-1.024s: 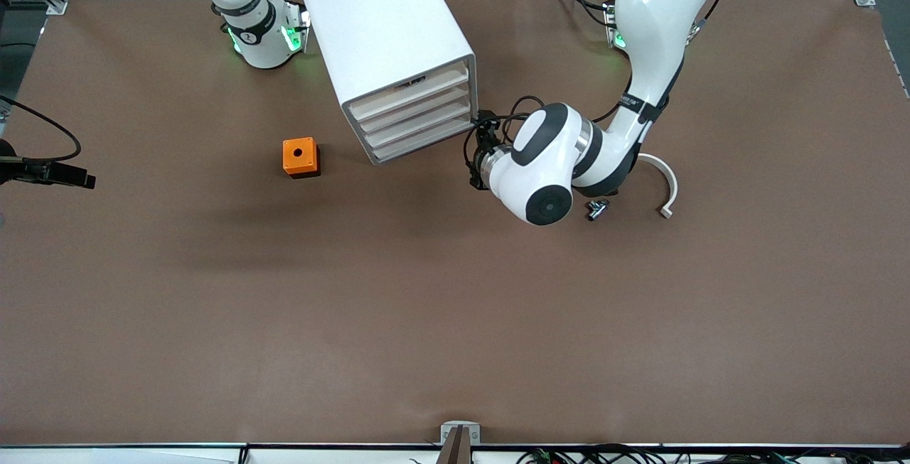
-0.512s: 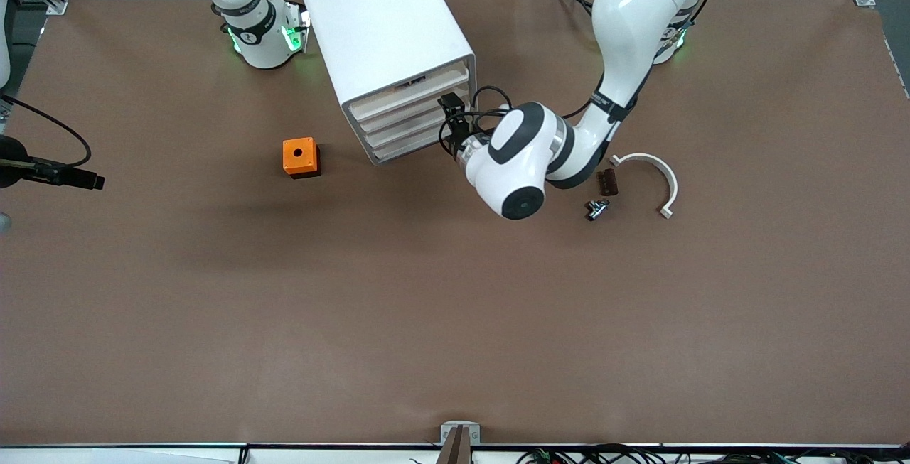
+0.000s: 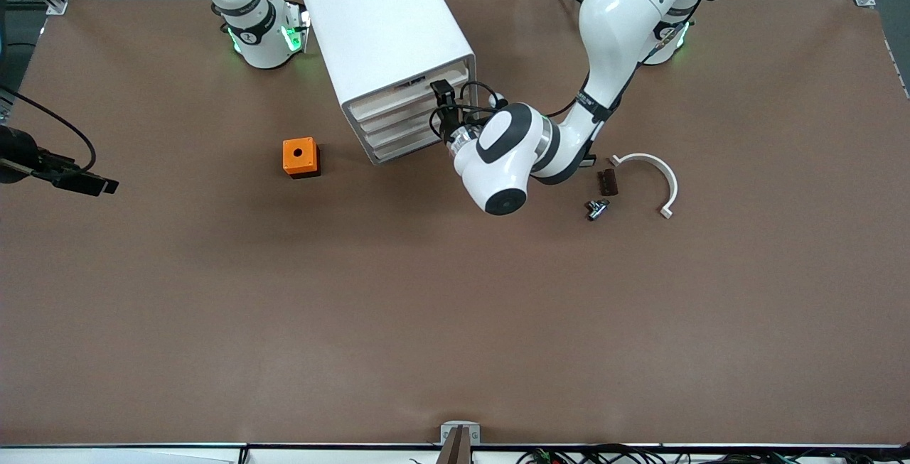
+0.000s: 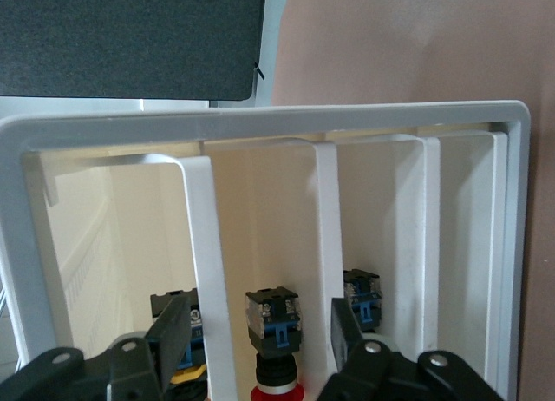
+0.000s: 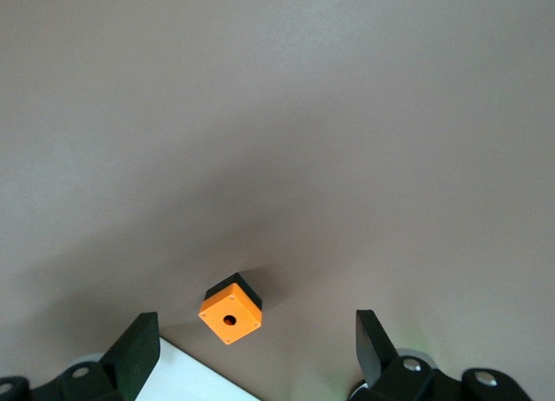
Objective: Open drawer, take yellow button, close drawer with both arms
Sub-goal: 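Grasp the drawer handle with the left gripper, then pull the drawer open with the left gripper while the right gripper approaches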
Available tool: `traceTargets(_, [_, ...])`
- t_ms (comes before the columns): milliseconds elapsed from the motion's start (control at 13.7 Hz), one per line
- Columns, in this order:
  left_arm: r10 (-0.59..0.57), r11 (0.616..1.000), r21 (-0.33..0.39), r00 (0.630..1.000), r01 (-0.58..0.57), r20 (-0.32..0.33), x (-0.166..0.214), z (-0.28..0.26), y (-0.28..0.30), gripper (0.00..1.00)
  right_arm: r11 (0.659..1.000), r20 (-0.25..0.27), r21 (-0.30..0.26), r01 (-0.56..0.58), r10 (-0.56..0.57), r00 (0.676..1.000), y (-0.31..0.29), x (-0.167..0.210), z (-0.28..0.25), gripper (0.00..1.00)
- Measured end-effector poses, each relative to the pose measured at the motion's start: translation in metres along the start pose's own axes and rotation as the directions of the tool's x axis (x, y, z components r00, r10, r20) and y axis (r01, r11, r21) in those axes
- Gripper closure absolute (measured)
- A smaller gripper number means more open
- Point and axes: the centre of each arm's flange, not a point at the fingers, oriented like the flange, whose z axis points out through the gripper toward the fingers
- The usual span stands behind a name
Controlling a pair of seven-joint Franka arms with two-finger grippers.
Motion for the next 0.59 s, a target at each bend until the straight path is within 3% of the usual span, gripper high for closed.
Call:
traceTargets(73, [0.002, 1.000, 0.006, 1.000, -0.002, -0.004, 0.000, 0.002, -0.002, 0.28, 1.000, -0.001, 0.006, -0.025, 0.025, 1.000, -0.004, -0.007, -0.005, 0.00])
traceTargets(220, [0.010, 1.000, 0.020, 1.000, -0.010, -0.008, -0.003, 0.007, -0.006, 0.44, 0.997, 0.013, 0.023, -0.077, 0.077, 0.997, -0.017, -0.023, -0.010, 0.00])
traceTargets(293, [0.012, 1.000, 0.023, 1.000, -0.012, -0.009, -0.004, 0.008, -0.007, 0.45, 0.994, 0.018, 0.024, -0.107, 0.107, 0.994, -0.027, -0.033, -0.009, 0.00])
traceTargets(439, [0.013, 1.000, 0.023, 1.000, -0.013, -0.009, -0.004, 0.009, -0.008, 0.70, 0.983, 0.016, 0.018, -0.180, 0.180, 0.983, -0.057, -0.059, -0.008, 0.00])
traceTargets(585, [0.006, 0.999, 0.037, 1.000, -0.005, -0.010, -0.004, 0.006, -0.012, 0.86, 0.972, -0.002, 0.019, -0.235, 0.235, 0.972, -0.098, -0.091, -0.004, 0.00])
